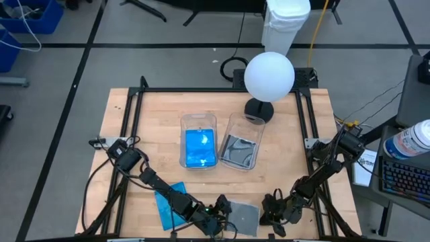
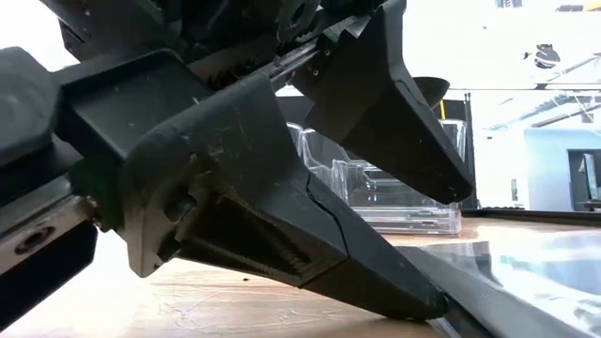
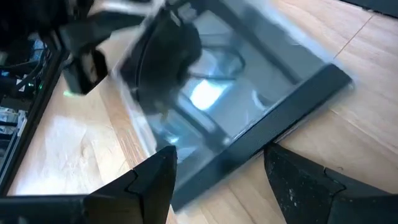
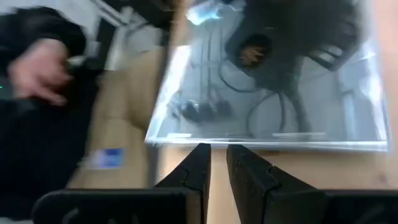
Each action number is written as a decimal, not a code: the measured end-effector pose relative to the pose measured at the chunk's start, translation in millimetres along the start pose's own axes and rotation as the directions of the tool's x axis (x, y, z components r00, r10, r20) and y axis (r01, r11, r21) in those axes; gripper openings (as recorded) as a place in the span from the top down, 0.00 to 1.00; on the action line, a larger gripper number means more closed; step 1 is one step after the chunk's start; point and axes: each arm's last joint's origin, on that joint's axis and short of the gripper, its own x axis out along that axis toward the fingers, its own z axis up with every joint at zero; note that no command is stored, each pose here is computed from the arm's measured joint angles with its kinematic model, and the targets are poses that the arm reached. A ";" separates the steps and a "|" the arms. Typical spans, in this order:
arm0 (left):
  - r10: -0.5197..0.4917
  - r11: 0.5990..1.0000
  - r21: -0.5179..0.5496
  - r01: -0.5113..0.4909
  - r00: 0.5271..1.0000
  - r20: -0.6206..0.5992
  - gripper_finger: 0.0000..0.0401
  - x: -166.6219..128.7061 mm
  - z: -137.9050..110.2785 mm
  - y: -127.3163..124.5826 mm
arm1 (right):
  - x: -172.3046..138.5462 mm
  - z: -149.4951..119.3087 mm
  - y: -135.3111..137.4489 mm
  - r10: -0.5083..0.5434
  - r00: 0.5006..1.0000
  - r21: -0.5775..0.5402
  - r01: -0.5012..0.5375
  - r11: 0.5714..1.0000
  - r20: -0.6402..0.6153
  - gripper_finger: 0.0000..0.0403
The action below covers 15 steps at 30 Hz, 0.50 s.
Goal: Pick & place jewel cases by type
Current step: Put the black cd case into the right transparent bin
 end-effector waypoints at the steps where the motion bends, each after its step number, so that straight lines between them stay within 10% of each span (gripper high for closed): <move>1: 0.000 1.000 0.000 0.000 1.000 0.000 0.39 0.0 0.0 0.0 | 0.2 0.7 2.1 0.023 1.000 0.010 -0.023 1.000 0.003 0.87; 15: 0.018 0.994 -0.108 -0.022 0.999 -0.039 0.39 13.5 -16.1 22.7 | -1.0 9.6 14.4 0.128 0.989 -0.010 -0.128 0.992 0.073 0.75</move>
